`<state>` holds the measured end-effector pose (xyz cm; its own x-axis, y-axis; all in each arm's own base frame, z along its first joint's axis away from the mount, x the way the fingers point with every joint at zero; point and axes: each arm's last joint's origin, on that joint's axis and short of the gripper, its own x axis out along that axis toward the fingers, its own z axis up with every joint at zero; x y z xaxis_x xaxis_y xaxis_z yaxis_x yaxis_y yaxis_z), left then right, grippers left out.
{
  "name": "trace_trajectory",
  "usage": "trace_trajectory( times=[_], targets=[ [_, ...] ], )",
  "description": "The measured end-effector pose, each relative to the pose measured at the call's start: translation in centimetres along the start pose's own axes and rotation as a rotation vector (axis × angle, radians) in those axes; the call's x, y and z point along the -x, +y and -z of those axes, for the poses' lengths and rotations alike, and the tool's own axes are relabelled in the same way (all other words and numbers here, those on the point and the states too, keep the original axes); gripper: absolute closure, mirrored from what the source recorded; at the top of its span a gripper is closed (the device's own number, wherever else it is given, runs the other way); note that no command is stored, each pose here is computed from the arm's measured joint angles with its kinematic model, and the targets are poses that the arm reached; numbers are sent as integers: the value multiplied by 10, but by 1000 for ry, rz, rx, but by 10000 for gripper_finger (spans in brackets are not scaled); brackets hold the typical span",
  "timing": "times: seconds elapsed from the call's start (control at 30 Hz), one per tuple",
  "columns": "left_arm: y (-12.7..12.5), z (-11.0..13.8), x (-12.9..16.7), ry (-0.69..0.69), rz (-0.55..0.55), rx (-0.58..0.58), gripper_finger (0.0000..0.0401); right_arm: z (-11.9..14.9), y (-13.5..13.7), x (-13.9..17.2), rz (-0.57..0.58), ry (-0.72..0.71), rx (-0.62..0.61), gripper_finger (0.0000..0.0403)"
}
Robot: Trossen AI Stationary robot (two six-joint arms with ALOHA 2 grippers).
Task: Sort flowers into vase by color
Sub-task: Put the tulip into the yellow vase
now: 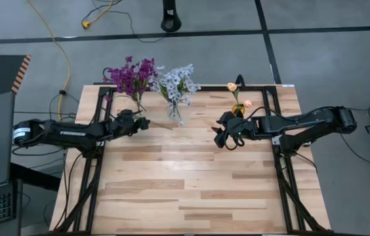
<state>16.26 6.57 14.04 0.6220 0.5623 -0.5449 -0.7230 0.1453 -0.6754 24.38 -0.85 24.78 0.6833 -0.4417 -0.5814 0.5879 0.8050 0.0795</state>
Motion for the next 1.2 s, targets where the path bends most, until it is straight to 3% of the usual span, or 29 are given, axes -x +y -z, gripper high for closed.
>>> trace_trajectory(
  times=[0.57,0.8,1.2],
  targets=[
    [10,0,-33,-49,-48,125,197,0,0,0,0,0,0,194],
    [10,-5,-32,-17,-31,111,199,0,0,0,0,0,0,194],
    [26,-17,-17,59,-159,99,251,0,0,0,1,3,2,194]
  ],
)
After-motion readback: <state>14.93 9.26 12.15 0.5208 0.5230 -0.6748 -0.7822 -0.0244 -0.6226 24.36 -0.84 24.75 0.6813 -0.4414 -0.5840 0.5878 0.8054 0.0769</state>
